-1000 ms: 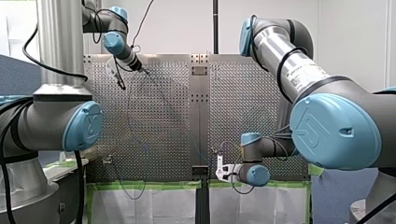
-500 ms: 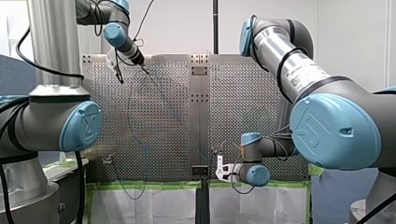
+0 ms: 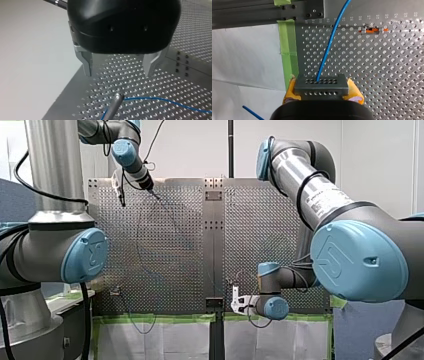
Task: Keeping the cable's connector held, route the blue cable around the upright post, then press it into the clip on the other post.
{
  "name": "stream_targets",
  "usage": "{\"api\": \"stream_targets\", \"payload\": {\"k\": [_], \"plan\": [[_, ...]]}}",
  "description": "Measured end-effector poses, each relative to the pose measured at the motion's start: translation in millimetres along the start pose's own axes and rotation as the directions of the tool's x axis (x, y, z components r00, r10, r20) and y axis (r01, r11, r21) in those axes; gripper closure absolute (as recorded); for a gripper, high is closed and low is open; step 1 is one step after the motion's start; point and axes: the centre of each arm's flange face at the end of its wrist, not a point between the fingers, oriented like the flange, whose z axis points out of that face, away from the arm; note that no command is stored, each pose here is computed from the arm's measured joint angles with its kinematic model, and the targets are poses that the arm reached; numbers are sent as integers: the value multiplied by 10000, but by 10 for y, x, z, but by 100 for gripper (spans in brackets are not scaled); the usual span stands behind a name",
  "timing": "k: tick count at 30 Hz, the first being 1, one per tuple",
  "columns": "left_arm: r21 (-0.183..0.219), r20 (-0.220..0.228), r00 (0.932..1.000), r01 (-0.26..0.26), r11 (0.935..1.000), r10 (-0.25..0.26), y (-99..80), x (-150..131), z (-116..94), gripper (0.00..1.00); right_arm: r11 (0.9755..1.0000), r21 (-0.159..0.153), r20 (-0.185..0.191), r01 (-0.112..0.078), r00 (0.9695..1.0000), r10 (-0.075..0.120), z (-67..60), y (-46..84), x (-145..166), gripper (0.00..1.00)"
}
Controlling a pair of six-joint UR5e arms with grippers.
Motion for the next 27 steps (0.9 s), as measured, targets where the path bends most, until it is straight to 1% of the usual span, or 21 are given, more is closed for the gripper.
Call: {"api": "stream_targets", "payload": {"k": [3, 5, 7, 9, 14, 19, 27], "plan": [[-38, -210, 9992, -336, 9994, 335, -3, 31, 52, 0, 10000, 0, -18, -2, 10000, 2, 2, 1, 0, 100], [-142, -401, 9976, -562, 9983, 556, 13, 75, 110, 0, 10000, 1, -27, -4, 10000, 4, 2, 0, 0, 100], [-282, -475, 9960, -765, 9967, 751, 35, 85, 171, 0, 10000, 2, -34, -5, 10000, 5, 3, 1, 1, 100], [-347, -429, 9949, -928, 9951, 913, 39, 53, 205, 0, 10000, 2, -50, -6, 10000, 6, 5, 1, 3, 100], [-380, -132, 9908, -1352, 9901, 1348, 24, -90, 252, 0, 10000, 6, -76, -9, 10000, 9, 7, 0, 5, 100], [-394, 17, 9891, -1471, 9883, 1473, 38, -148, 272, 0, 10000, 7, -86, -14, 10000, 14, 9, 0, 4, 100], [-443, 73, 9889, -1479, 9880, 1483, 60, -179, 285, 0, 10000, 9, -114, -40, 9999, 40, 11, 1, 6, 100]]}}
